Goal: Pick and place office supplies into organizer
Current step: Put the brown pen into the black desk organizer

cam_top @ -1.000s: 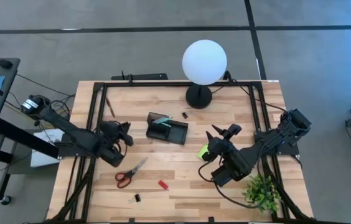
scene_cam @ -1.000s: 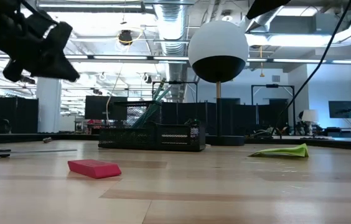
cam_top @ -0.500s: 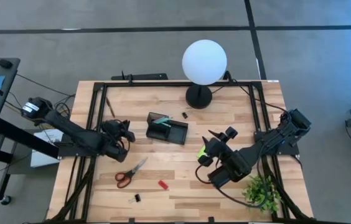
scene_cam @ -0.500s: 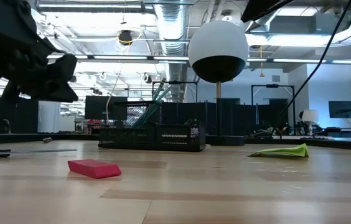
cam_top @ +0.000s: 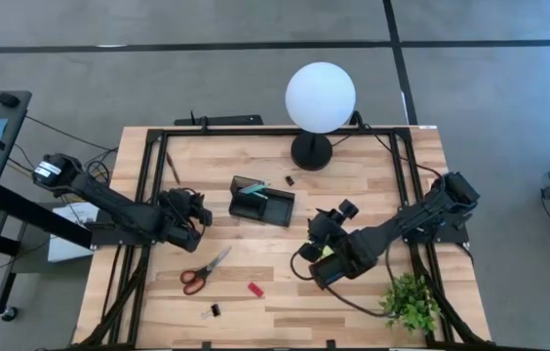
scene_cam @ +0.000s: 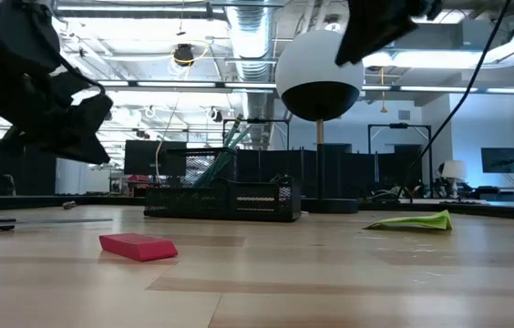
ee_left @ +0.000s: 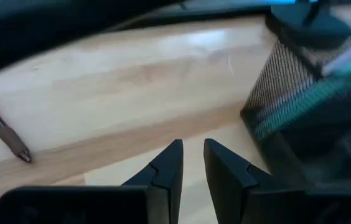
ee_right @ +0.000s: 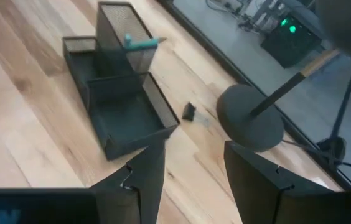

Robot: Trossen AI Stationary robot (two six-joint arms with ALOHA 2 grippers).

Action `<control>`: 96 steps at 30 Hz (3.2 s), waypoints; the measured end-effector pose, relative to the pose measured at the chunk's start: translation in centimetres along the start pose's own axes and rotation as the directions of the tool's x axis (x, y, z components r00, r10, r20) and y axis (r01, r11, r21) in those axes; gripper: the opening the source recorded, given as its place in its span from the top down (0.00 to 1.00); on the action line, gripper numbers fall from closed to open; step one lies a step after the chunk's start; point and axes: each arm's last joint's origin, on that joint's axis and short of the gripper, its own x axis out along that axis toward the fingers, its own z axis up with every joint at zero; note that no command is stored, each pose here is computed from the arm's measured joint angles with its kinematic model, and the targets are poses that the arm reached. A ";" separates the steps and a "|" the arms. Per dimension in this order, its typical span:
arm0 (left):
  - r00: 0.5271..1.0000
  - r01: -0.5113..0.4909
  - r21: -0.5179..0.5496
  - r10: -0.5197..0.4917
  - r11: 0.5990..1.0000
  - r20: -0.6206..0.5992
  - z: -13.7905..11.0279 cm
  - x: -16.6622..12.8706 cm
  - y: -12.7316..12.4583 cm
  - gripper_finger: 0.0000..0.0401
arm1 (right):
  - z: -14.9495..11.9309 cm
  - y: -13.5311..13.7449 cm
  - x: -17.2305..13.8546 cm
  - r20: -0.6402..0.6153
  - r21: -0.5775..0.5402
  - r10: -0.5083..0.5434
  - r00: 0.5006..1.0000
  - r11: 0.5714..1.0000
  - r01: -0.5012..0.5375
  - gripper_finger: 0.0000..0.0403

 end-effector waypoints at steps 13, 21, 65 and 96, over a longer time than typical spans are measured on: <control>0.952 -0.305 -0.048 0.305 0.951 -0.005 1.1 5.0 1.3 0.83 | 0.1 0.5 2.1 -0.065 -0.083 -0.023 0.998 0.996 0.018 0.60; 0.873 -0.486 -0.062 0.483 0.872 -0.062 1.1 7.9 3.1 0.74 | 0.1 0.3 2.1 -0.071 -0.110 -0.036 0.997 0.993 0.028 0.60; 0.734 -0.647 -0.014 0.617 0.763 -0.284 3.7 8.2 2.9 0.71 | -0.5 1.0 0.8 -0.049 -0.139 0.005 0.999 0.990 -0.012 0.60; 0.755 -0.652 -0.180 0.613 0.736 -0.232 3.5 10.1 4.6 0.71 | -0.5 1.0 0.8 -0.051 -0.089 0.006 0.999 0.996 -0.010 0.60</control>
